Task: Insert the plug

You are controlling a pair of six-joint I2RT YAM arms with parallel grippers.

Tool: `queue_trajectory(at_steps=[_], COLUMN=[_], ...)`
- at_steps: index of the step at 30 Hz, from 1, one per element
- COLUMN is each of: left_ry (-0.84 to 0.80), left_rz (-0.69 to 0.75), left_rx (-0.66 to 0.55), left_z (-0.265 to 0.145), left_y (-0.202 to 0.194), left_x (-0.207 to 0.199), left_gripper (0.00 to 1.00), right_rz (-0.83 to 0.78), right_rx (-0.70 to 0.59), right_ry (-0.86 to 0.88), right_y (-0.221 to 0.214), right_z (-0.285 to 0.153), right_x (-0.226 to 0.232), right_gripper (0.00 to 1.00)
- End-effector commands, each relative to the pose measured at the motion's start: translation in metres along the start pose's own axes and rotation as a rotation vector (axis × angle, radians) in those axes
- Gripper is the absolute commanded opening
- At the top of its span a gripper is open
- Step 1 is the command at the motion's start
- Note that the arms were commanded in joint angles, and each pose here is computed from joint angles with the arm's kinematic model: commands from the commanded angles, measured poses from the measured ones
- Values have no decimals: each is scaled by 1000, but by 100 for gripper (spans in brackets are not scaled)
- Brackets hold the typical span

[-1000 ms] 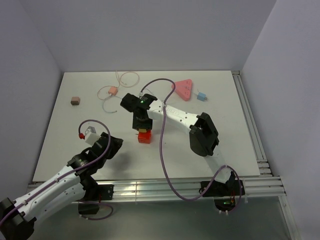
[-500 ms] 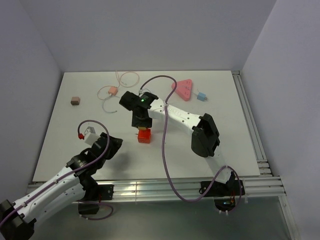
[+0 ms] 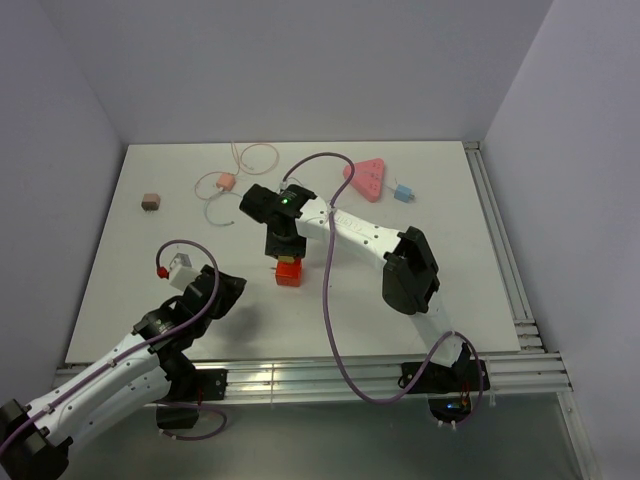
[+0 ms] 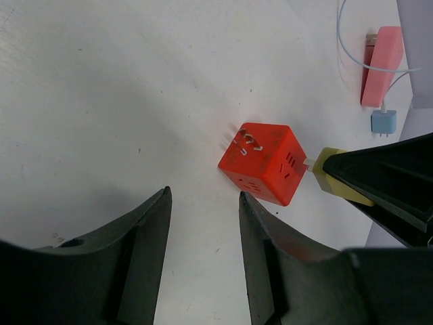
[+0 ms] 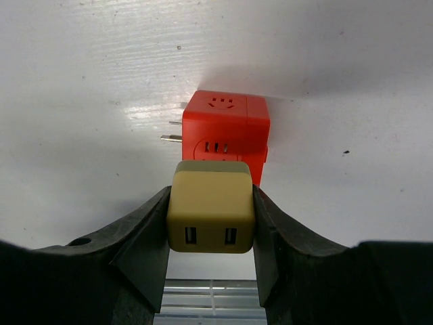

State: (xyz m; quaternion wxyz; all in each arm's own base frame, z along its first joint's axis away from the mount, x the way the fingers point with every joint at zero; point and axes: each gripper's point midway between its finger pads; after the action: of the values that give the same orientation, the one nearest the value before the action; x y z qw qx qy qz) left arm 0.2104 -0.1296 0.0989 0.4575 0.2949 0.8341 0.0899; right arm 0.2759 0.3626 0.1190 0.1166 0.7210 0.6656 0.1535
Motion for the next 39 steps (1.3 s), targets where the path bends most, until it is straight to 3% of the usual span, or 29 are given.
queue_trajectory(at_steps=[1, 25, 39], left_ry=[-3, -6, -15], left_rz=[9, 10, 15], left_rx=[-3, -22, -12], left_z=[-1, -5, -7], left_y=[2, 7, 7], left_x=[-1, 2, -1], left_gripper=[49, 51, 74], right_rz=[24, 24, -48], right_rx=[-14, 38, 96], right_ry=[-5, -37, -130], right_y=[5, -3, -21], right_z=[0, 30, 56], right_x=[-1, -1, -17], right_gripper=[0, 0, 0])
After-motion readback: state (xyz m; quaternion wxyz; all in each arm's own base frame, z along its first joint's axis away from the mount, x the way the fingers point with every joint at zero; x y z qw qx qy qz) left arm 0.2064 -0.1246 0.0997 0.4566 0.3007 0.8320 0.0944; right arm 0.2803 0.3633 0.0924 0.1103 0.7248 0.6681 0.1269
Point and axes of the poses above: each gripper's point midway between its finger pads, its own z axis out along the fingers, its own x axis along the line the jaws close on, y = z × x, and after that the axes turned 1 degree about -z, right-handed
